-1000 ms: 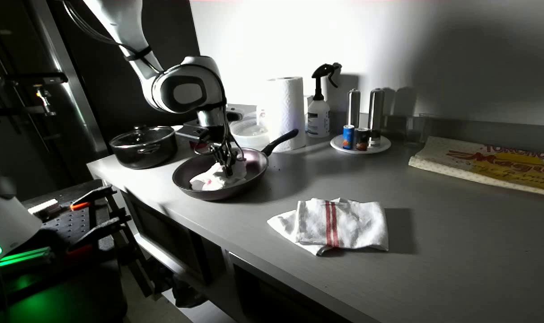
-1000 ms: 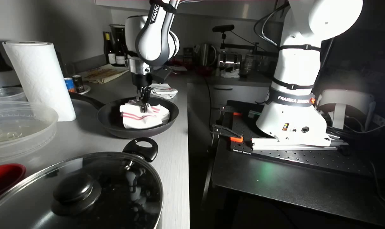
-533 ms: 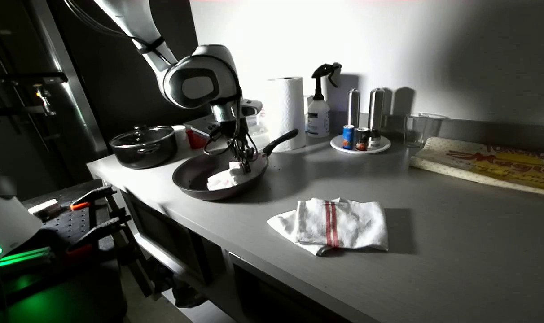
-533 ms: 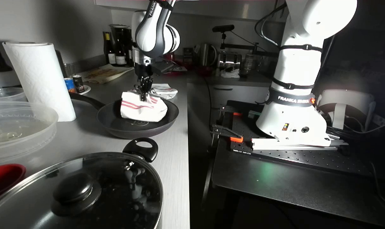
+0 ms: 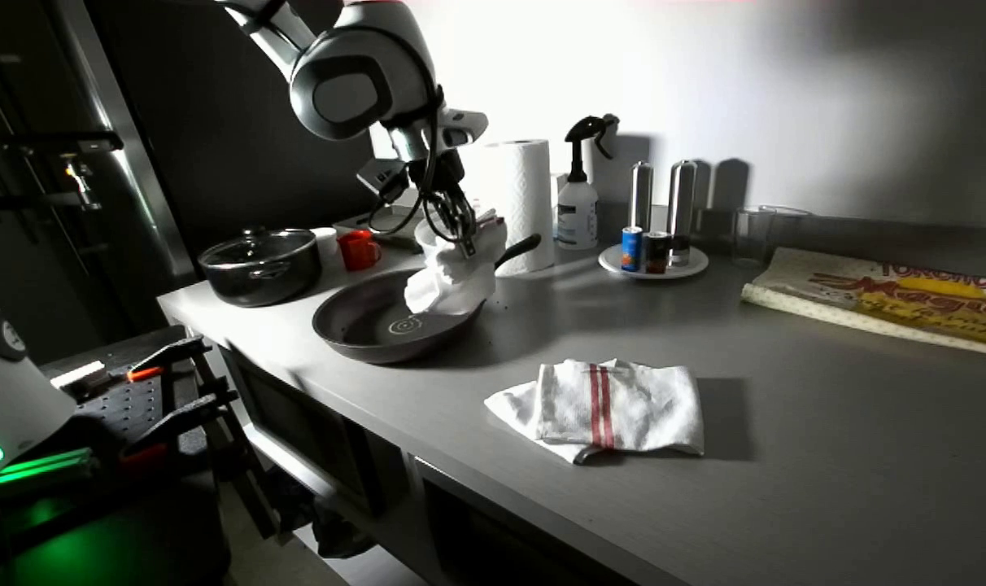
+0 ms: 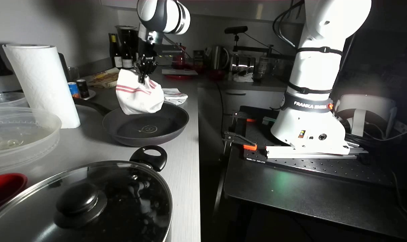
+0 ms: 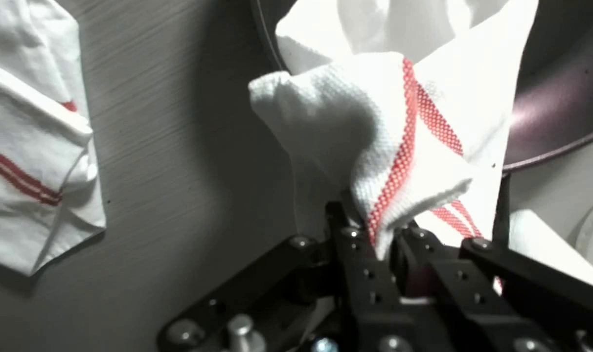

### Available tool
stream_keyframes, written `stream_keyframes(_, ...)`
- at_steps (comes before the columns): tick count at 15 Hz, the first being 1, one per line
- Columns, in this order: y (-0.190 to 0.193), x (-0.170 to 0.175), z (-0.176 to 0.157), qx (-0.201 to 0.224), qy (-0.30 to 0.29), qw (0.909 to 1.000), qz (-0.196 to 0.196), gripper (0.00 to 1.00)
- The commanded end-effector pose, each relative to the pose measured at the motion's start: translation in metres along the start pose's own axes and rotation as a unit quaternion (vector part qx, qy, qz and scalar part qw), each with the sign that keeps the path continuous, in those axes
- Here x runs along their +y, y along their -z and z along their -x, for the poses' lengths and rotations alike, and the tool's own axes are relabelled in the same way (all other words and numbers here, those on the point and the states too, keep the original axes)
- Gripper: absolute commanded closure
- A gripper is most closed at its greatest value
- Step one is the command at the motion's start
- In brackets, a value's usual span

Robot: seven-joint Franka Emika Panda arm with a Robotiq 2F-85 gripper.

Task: Use the towel next to the pan to wipe inside the pan

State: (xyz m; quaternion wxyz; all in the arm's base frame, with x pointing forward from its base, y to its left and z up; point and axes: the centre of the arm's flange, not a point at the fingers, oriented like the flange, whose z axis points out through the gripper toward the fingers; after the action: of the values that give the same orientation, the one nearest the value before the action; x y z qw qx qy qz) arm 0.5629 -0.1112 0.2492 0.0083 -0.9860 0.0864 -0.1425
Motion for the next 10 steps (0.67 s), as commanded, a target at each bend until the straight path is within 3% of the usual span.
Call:
stream_keyframes(1,0.047,0.044,-0.019,0.035,-0.058,0.9976,-0.014,0.97)
stream_keyframes(4,0.064,0.083,-0.035,0.044,-0.106,0.9933,-0.012,0.97)
stream_keyframes(10,0.023,0.112,-0.047,0.003,-0.147,0.9892,0.002,0.97)
